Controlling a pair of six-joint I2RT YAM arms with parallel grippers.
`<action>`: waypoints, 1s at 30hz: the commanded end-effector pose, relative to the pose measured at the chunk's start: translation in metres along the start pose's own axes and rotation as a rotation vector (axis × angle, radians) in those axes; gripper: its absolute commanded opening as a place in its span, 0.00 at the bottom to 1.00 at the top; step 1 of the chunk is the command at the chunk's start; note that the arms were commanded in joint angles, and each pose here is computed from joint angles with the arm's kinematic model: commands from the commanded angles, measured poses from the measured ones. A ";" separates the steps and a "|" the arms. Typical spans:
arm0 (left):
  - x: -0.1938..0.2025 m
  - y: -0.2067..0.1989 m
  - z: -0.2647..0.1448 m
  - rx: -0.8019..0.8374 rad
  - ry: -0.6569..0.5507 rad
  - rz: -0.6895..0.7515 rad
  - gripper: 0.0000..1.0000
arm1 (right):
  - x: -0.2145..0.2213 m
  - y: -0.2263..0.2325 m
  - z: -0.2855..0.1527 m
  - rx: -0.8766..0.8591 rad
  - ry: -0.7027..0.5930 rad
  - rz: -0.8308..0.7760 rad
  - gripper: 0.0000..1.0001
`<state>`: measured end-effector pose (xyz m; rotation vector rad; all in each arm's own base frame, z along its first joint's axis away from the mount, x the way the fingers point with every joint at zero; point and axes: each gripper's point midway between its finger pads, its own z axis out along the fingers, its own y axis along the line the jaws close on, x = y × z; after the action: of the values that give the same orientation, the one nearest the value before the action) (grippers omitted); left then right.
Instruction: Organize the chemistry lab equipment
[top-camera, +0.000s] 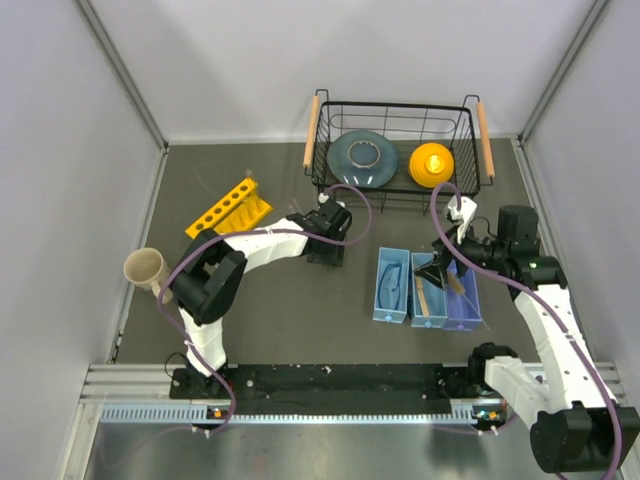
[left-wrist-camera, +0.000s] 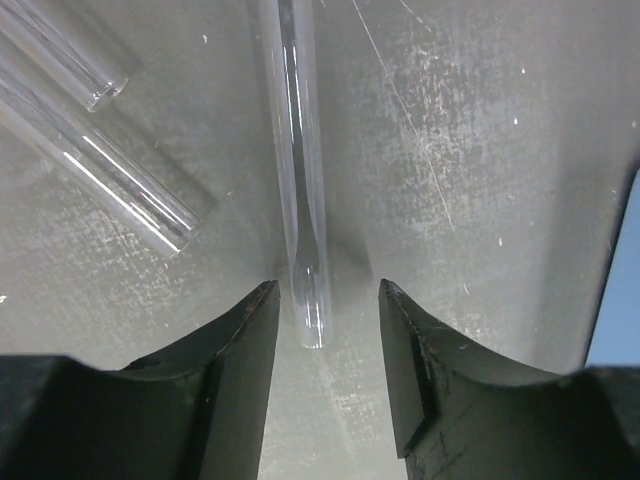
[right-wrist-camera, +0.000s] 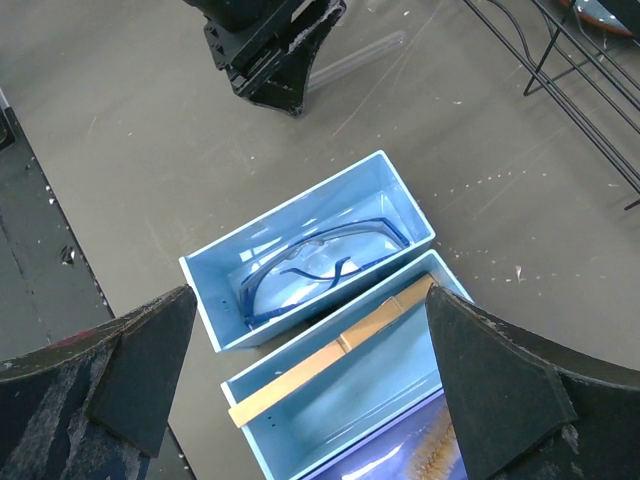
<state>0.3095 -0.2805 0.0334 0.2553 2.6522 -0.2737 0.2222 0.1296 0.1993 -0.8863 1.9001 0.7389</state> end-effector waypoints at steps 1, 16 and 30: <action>0.000 0.002 0.002 -0.030 0.022 0.017 0.47 | -0.010 0.001 -0.003 0.003 -0.046 -0.049 0.99; 0.007 -0.009 -0.012 0.061 0.009 0.023 0.14 | -0.016 0.006 -0.007 0.004 -0.065 -0.048 0.99; 0.015 -0.061 -0.115 0.529 -0.211 -0.031 0.11 | -0.030 0.030 -0.015 -0.103 -0.088 -0.028 0.99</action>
<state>0.2477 -0.2777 0.0812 0.3024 2.5575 -0.6328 0.2080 0.1358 0.2110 -0.9000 1.8547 0.7867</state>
